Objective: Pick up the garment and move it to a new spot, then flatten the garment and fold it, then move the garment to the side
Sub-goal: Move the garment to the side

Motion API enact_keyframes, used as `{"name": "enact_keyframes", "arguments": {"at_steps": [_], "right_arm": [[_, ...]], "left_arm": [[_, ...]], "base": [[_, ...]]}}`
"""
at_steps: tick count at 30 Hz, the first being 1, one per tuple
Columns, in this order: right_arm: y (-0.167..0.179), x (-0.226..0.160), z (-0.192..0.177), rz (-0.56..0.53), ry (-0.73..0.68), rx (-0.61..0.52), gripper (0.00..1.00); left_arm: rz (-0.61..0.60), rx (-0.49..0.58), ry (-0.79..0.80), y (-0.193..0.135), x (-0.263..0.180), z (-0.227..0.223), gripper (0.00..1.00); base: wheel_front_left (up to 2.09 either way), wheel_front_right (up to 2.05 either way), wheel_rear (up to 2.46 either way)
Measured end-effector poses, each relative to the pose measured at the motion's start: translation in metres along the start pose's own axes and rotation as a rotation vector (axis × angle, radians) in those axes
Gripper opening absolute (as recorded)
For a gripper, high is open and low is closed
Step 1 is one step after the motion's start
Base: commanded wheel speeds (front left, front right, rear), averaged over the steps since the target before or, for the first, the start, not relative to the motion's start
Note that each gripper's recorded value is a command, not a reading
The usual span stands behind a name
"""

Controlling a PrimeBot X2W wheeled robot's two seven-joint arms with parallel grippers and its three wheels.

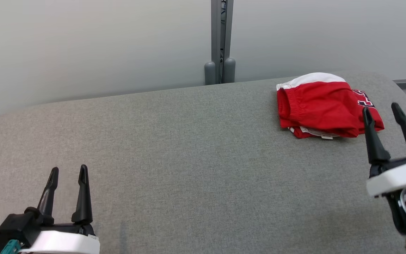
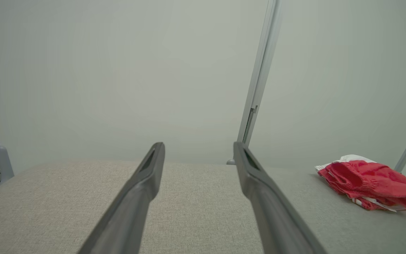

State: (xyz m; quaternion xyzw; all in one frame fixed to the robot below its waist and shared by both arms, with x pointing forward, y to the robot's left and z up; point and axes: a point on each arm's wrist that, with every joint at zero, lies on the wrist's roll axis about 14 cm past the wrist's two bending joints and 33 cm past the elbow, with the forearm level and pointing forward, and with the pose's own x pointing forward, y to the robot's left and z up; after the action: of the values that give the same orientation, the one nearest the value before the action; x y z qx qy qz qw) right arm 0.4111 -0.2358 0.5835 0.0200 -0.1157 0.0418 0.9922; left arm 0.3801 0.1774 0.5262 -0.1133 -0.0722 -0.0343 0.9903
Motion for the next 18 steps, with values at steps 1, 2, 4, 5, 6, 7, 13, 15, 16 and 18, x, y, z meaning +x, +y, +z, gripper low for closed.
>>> {"name": "enact_keyframes", "arguments": {"at_steps": [1, 2, 4, 5, 6, 7, 13, 15, 16, 18], "right_arm": [[0.005, -0.007, -0.001, -0.002, -0.009, 0.012, 1.0], [0.009, -0.015, -0.003, -0.003, -0.011, 0.018, 1.0], [0.019, -0.026, -0.002, -0.004, -0.03, 0.06, 1.0], [0.024, -0.031, -0.004, 0.0, -0.028, 0.072, 1.0], [0.026, -0.036, -0.005, -0.008, -0.028, 0.087, 1.0], [0.026, -0.042, -0.008, -0.02, -0.024, 0.106, 1.0], [0.031, -0.059, -0.022, -0.041, 0.015, 0.118, 1.0], [0.035, -0.062, -0.027, -0.036, 0.031, 0.126, 1.0], [0.037, -0.062, -0.028, -0.032, 0.032, 0.128, 1.0], [0.041, -0.062, -0.031, -0.023, 0.044, 0.127, 1.0]], "left_arm": [[0.005, 0.0, 0.007, 0.001, -0.003, -0.002, 1.0], [0.008, -0.001, 0.012, 0.001, -0.005, -0.003, 1.0], [0.016, -0.001, 0.013, 0.003, -0.008, -0.004, 1.0], [0.02, 0.001, 0.016, 0.004, -0.009, -0.005, 1.0], [0.028, 0.0, 0.018, 0.006, -0.011, -0.006, 1.0], [0.035, -0.003, 0.016, 0.007, -0.013, -0.005, 1.0], [0.042, -0.014, 0.027, 0.007, -0.019, -0.009, 1.0], [0.042, -0.01, 0.043, 0.007, -0.021, -0.014, 1.0], [0.042, -0.004, 0.05, 0.007, -0.022, -0.016, 1.0], [0.046, -0.005, 0.057, 0.008, -0.023, -0.018, 1.0]], "base": [[0.0, 0.0, 0.0], [0.0, 0.0, 0.0], [0.0, 0.0, 0.0], [0.0, 0.0, 0.0], [0.0, 0.0, 0.0], [0.0, 0.0, 0.0], [0.0, 0.0, 0.0], [0.0, 0.0, 0.0], [0.0, 0.0, 0.0], [0.0, 0.0, 0.0]]}}
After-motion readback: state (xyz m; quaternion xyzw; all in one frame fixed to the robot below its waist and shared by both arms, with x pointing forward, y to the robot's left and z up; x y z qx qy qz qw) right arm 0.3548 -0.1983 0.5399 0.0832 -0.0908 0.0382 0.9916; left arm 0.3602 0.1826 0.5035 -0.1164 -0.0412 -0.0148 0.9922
